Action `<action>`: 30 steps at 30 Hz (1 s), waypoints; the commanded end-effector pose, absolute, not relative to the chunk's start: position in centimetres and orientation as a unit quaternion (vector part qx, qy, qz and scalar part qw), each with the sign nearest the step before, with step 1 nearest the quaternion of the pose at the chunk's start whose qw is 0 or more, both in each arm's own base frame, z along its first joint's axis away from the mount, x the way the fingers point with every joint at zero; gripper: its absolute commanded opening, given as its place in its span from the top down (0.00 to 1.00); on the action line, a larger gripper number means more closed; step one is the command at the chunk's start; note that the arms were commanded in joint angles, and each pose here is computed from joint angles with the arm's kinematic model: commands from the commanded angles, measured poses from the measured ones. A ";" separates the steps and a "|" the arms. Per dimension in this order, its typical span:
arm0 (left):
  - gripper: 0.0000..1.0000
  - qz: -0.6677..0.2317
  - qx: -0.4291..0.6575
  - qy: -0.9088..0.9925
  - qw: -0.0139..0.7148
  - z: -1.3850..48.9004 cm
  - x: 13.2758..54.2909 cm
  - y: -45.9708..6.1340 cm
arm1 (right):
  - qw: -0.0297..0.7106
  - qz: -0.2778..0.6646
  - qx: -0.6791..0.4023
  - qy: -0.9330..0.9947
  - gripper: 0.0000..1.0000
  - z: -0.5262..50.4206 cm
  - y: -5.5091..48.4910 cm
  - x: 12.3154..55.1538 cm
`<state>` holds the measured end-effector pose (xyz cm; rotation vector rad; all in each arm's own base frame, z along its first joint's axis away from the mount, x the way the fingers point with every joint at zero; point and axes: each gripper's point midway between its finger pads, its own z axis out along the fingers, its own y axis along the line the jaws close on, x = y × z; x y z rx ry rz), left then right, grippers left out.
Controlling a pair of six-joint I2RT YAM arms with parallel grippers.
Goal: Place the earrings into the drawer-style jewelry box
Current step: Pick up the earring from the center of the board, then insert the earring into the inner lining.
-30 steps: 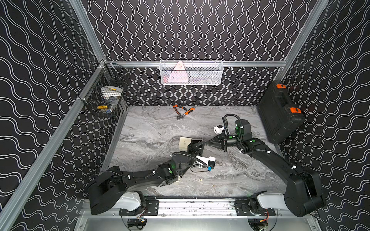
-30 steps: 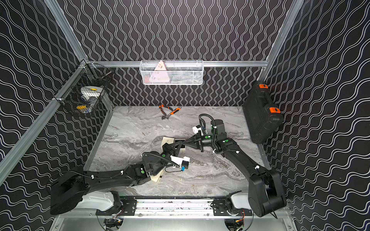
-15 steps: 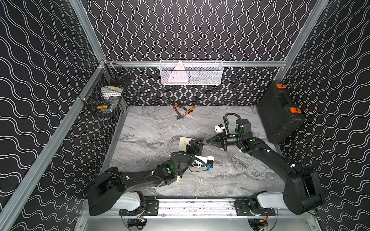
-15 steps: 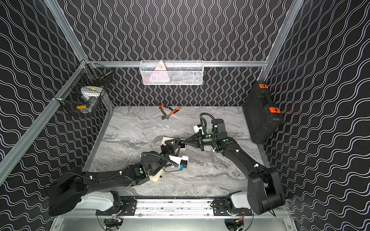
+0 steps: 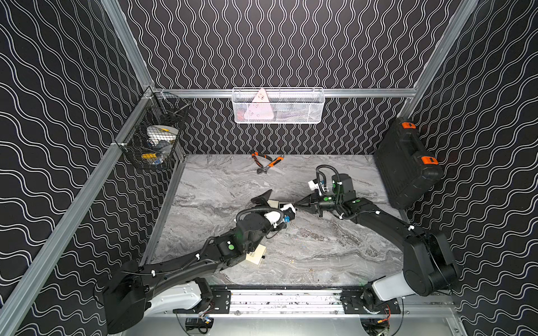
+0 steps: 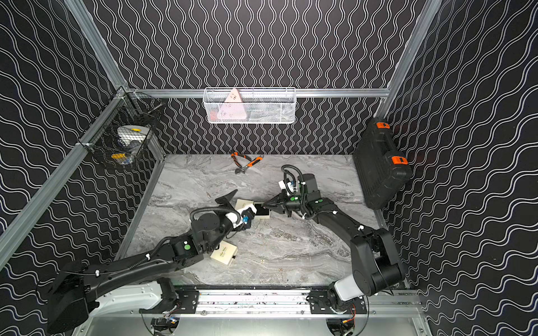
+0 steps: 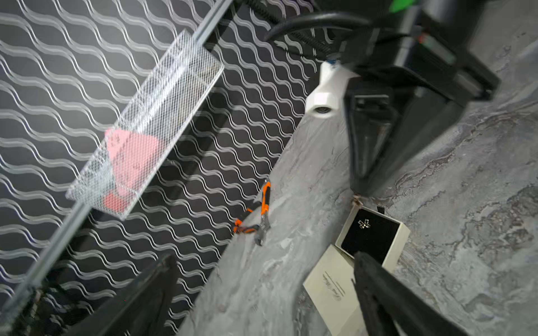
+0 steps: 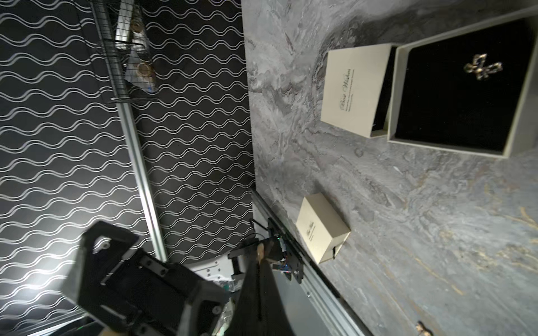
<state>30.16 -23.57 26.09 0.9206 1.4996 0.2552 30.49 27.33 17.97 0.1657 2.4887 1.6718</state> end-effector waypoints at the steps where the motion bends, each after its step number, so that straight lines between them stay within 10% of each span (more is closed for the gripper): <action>1: 0.01 0.039 0.315 0.773 0.549 22.4 30.9 -21.4 | 0.168 0.529 0.050 0.831 1.00 17.2 27.7 32.9; 30: 0.01 -0.189 0.095 0.884 0.417 17.3 33.5 -20.3 | 0.171 0.488 0.116 0.848 1.00 7.5 29.1 36.4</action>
